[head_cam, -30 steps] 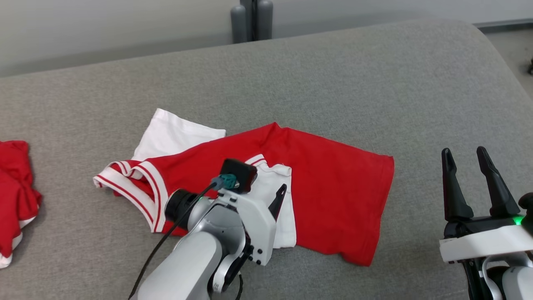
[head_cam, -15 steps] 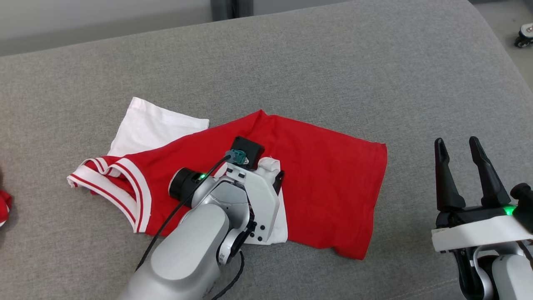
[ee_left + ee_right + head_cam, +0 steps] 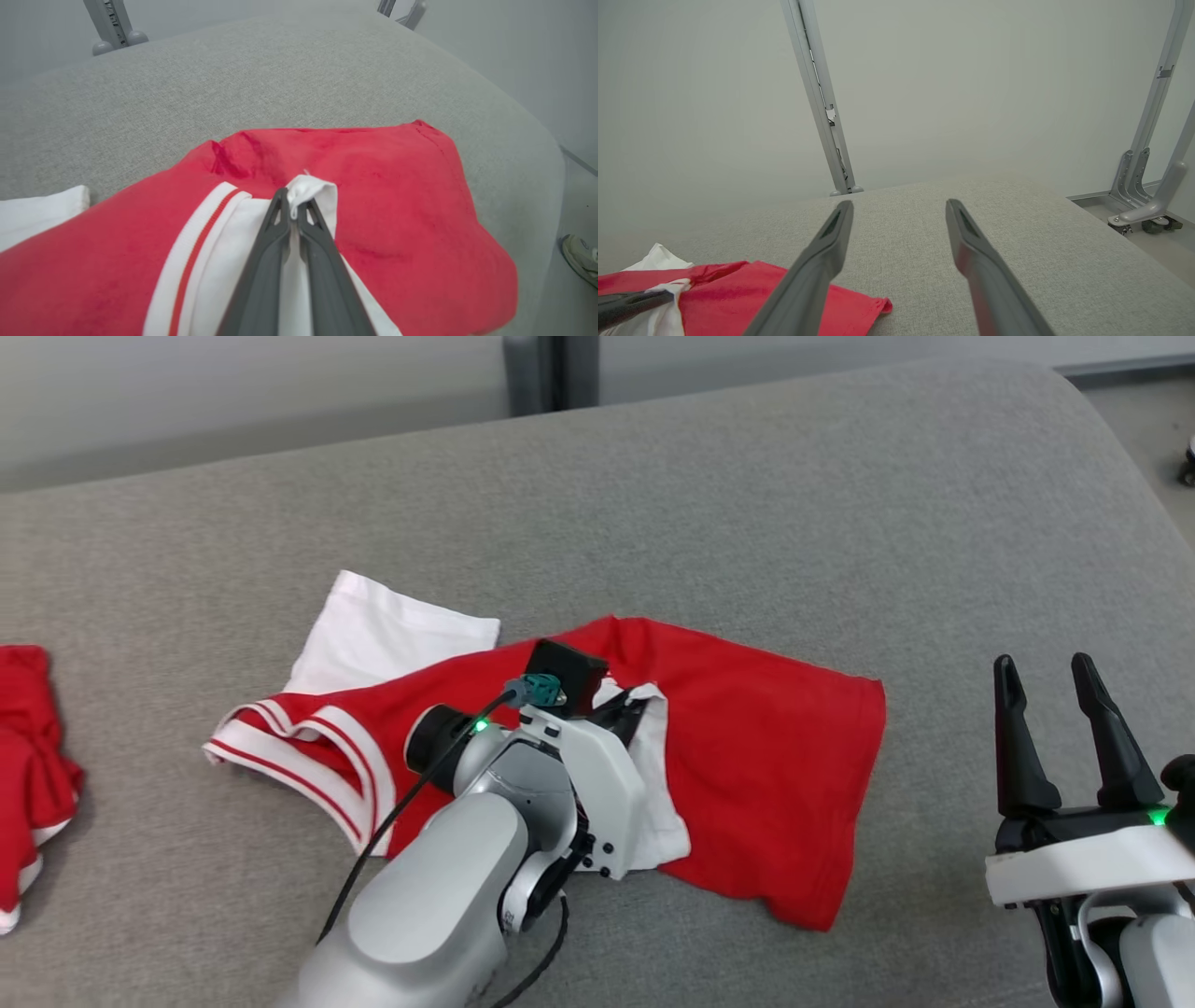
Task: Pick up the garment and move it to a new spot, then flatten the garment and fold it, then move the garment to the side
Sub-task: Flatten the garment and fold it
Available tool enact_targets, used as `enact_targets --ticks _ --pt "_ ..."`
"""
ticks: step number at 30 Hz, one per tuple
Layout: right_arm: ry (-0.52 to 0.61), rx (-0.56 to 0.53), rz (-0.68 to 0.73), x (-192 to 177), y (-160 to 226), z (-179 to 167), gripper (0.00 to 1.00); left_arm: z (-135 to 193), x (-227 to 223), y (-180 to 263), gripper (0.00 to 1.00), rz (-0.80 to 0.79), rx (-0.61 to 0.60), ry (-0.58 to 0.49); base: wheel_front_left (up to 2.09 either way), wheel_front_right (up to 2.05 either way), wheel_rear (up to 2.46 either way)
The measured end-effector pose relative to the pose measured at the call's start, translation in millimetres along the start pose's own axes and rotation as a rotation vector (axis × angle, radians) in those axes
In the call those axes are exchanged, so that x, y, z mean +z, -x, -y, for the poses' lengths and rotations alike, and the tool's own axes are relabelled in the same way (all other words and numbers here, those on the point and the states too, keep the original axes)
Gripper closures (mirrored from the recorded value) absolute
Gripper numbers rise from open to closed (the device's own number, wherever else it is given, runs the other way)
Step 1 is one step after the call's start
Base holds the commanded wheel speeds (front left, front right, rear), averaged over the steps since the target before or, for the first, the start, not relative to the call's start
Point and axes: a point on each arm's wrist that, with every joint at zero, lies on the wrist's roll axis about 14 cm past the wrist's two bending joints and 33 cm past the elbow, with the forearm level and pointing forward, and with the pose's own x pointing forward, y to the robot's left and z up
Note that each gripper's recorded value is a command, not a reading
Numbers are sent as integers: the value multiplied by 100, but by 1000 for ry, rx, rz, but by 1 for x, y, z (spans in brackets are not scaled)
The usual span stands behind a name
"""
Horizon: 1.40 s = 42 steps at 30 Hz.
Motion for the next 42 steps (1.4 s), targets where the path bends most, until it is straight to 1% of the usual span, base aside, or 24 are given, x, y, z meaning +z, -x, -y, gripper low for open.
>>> enact_targets --ticks 2,4,9,13,17,23,24,25,26,27,30,32,34,36,42 --pt "2 10 2 2 1 -2 0 5 10 9 100 42 -6 10 0 0 0" --pt "1 26 2 3 1 -7 0 1 15 22 100 66 6 17 0 0 0" --pt "-4 72 6 7 0 -21 0 -25 12 67 100 70 79 12 0 0 0" --pt "-7 110 -1 7 -1 -33 0 -35 2 103 100 45 119 -3 0 0 0" --pt "-6 148 -7 8 -3 -45 0 -45 -10 136 100 24 173 20 0 0 0" --pt "-10 196 -10 9 -5 -62 0 -51 -39 166 100 -35 229 53 0 0 0" --pt "-10 201 -7 10 -6 -63 0 -49 -44 168 98 -43 229 69 0 0 0" --pt "-11 204 -5 10 -6 -64 0 -49 -49 170 71 -53 235 81 0 0 0" --pt "-11 207 -7 10 -6 -65 0 -48 -56 171 16 -69 238 89 0 0 0" --pt "-11 208 -10 9 -5 -66 0 -48 -62 173 0 -83 244 99 0 0 0" --pt "-14 212 -22 7 -3 -68 0 -45 -80 174 0 -123 247 125 0 0 0" --pt "-14 213 -24 6 -3 -68 0 -47 -76 173 0 -92 258 131 0 0 0" --pt "-12 212 -27 5 -2 -67 0 -50 -63 173 0 -28 274 133 0 0 0" --pt "-10 212 -26 6 -1 -67 0 -57 -47 176 0 43 301 112 0 0 0" --pt "-7 216 -24 9 3 -67 0 -75 12 194 0 309 403 77 0 0 0"
